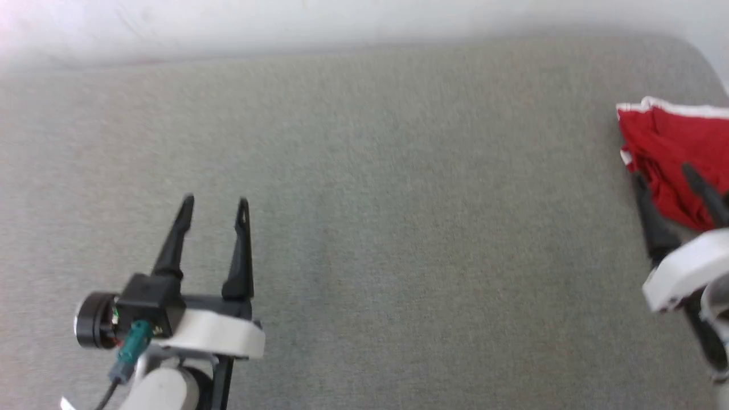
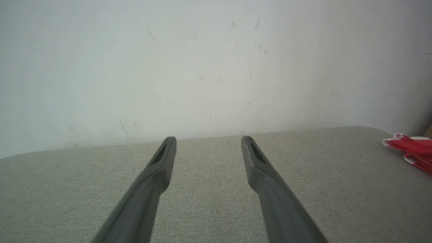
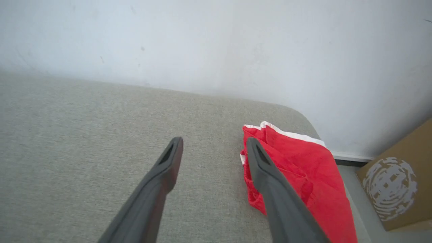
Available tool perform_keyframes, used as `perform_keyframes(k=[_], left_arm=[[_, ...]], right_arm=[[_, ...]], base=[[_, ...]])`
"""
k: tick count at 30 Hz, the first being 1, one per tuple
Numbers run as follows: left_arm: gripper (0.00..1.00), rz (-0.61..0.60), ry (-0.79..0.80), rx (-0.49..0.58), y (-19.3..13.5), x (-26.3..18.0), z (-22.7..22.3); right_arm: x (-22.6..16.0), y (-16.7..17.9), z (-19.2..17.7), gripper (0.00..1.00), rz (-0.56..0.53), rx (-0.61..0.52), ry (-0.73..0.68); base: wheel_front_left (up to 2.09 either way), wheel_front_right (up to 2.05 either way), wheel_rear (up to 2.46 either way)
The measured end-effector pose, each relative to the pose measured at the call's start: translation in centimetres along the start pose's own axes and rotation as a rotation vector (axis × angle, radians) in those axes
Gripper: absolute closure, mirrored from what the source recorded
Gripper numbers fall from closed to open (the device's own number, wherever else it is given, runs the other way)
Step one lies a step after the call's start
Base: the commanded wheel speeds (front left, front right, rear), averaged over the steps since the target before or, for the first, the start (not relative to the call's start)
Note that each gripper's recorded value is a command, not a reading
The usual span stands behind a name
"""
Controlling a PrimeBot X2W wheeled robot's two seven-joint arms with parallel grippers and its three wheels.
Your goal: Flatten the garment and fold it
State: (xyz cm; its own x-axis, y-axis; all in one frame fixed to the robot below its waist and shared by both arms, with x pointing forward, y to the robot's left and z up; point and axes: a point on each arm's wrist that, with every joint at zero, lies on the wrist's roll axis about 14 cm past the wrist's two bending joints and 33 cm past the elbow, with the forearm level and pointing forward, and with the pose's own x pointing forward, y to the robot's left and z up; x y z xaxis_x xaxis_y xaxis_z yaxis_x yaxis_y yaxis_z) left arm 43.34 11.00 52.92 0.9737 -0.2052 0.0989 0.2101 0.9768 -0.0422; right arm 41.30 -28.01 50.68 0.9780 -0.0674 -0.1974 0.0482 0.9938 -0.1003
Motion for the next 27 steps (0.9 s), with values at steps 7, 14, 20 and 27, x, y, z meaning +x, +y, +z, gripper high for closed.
perform_keyframes(k=[7,14,20,27], left_arm=[[0.0,0.065,-0.011,0.001,1.6,-3.4,1.0],[0.0,0.174,-0.011,-0.036,4.2,-6.9,1.5],[0.0,0.234,0.018,-0.036,5.3,-10.0,0.8],[0.0,0.258,0.055,-0.037,5.3,-12.7,-0.3]], right_arm=[[-3.7,2.8,2.1,0.0,-0.002,0.036,-0.14],[-6.3,4.4,3.4,0.0,-0.013,0.036,-0.246],[-7.7,5.8,1.6,0.0,0.02,0.018,-0.22],[-9.0,6.3,-0.4,0.0,0.034,0.035,-0.191]], base=[[0.0,0.0,0.0],[0.0,0.0,0.0],[0.0,0.0,0.0],[0.0,0.0,0.0]])
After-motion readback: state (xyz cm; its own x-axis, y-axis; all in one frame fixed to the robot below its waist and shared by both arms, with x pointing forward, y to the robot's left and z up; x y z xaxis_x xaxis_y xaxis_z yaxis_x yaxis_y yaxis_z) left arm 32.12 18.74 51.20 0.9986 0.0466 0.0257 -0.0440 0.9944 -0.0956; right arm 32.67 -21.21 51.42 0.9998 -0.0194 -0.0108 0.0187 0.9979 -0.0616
